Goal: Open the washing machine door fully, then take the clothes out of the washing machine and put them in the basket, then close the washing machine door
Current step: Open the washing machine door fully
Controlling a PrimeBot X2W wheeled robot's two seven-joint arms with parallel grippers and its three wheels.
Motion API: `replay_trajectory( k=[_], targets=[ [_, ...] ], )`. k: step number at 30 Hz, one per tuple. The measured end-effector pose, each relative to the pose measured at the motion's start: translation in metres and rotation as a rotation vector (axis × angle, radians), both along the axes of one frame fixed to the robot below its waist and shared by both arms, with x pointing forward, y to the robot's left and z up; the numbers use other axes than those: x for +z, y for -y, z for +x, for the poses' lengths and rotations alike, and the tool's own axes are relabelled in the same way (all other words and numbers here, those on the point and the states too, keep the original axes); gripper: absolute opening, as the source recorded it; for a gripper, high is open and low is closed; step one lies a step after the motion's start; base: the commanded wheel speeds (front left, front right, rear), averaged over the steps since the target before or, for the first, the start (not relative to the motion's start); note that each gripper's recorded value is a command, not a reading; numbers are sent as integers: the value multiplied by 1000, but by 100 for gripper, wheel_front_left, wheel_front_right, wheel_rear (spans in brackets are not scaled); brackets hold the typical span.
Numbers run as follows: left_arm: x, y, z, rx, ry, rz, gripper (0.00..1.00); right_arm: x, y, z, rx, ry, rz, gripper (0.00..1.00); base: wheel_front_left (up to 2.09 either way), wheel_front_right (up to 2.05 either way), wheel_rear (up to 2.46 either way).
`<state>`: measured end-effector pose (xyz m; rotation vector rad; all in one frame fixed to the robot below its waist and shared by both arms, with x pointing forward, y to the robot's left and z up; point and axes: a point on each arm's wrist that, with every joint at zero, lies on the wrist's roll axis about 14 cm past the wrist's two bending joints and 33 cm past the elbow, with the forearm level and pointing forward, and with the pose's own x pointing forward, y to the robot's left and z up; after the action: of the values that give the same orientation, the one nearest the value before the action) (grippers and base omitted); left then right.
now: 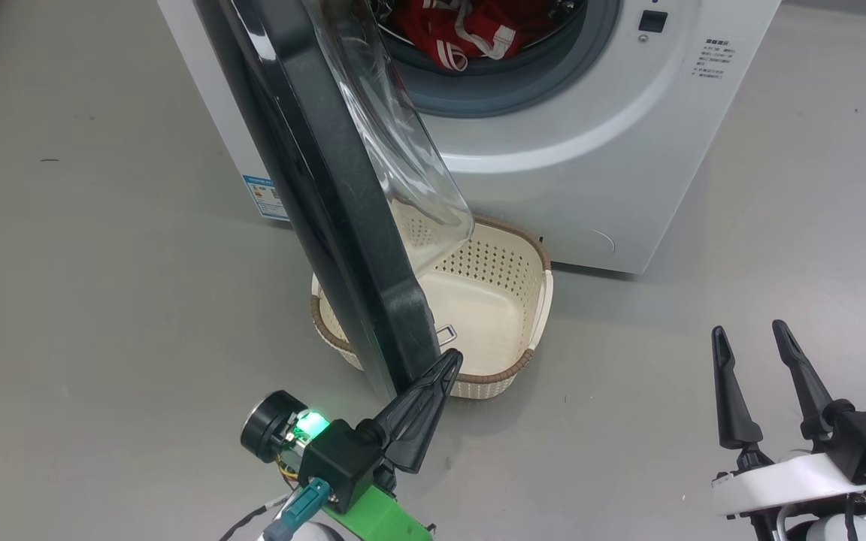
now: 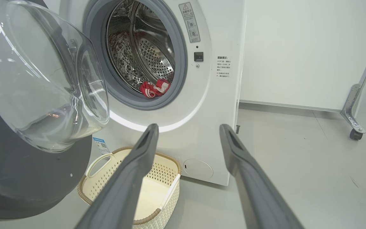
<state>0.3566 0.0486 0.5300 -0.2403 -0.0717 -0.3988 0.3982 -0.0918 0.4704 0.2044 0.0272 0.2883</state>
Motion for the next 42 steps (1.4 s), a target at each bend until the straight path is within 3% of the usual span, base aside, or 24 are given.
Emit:
replay_trajectory(
  k=[21,42],
  targets=[
    [-4,-18,-4,90,-14,-13,0,-1,-16,8,41,0,8,100,0,0,0],
    [-14,-88,-9,368,-50,0,0,-3,-38,13,107,-1,16,100,0,0,0]
  ],
)
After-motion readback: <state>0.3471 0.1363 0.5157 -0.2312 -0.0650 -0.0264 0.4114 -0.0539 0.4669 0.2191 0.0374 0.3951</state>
